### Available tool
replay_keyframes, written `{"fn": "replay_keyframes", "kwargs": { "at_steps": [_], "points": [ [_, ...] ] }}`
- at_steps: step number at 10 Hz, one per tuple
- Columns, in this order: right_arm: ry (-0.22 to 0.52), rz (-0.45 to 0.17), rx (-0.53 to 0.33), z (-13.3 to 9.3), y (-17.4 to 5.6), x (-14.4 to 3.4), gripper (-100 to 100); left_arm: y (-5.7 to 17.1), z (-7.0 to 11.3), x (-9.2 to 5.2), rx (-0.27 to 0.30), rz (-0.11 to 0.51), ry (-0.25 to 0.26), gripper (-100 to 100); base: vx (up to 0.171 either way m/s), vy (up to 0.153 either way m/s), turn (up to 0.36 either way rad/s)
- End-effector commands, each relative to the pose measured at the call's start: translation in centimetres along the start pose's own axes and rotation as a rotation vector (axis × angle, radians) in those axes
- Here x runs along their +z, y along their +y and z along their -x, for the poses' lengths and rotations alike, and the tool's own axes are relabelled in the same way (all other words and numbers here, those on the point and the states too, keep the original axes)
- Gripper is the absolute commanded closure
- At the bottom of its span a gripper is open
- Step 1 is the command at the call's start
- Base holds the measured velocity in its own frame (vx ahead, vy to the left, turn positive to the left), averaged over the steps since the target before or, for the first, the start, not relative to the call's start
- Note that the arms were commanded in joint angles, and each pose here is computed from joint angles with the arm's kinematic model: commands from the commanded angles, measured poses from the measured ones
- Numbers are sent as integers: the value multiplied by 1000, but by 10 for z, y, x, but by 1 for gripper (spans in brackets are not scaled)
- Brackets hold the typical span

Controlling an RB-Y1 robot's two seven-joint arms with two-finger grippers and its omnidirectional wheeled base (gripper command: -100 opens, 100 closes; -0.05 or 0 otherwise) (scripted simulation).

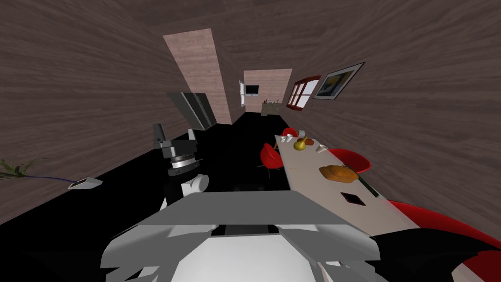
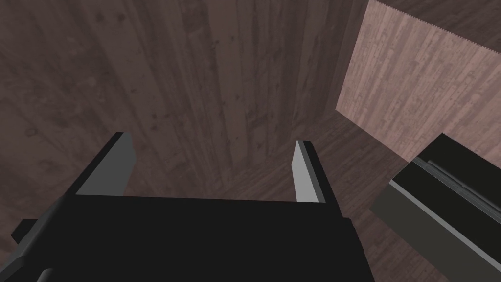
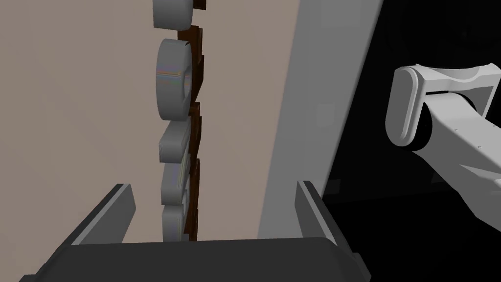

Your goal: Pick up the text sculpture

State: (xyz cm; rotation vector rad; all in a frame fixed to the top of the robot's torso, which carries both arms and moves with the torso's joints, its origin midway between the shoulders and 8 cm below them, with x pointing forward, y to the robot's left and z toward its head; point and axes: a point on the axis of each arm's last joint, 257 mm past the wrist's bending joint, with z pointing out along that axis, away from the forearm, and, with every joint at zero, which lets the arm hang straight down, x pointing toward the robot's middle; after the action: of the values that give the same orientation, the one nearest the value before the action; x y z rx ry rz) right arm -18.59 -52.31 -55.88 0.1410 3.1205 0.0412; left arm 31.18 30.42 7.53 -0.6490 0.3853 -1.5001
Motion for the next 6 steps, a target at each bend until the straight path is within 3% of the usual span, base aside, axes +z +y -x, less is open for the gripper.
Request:
{"fn": "replay_keyframes", "kwargs": {
  "at_steps": [1, 4, 5, 6],
  "points": [
    [-15, 3, 16, 0, 3, -1, -100, 0, 0, 0, 0, 0, 0, 0, -26, -20, 56],
    [-53, -3, 77, 10, 1, -1, -100, 0, 0, 0, 0, 0, 0, 0, -2, 2, -22],
    [-16, 12, 55, -18, 20, 4, -100, 0, 0, 0, 0, 0, 0, 0, -44, -9, 370],
    [-21, 16, 67, -18, 23, 5, -100, 0, 0, 0, 0, 0, 0, 0, -57, -27, 324]
  ]
}}
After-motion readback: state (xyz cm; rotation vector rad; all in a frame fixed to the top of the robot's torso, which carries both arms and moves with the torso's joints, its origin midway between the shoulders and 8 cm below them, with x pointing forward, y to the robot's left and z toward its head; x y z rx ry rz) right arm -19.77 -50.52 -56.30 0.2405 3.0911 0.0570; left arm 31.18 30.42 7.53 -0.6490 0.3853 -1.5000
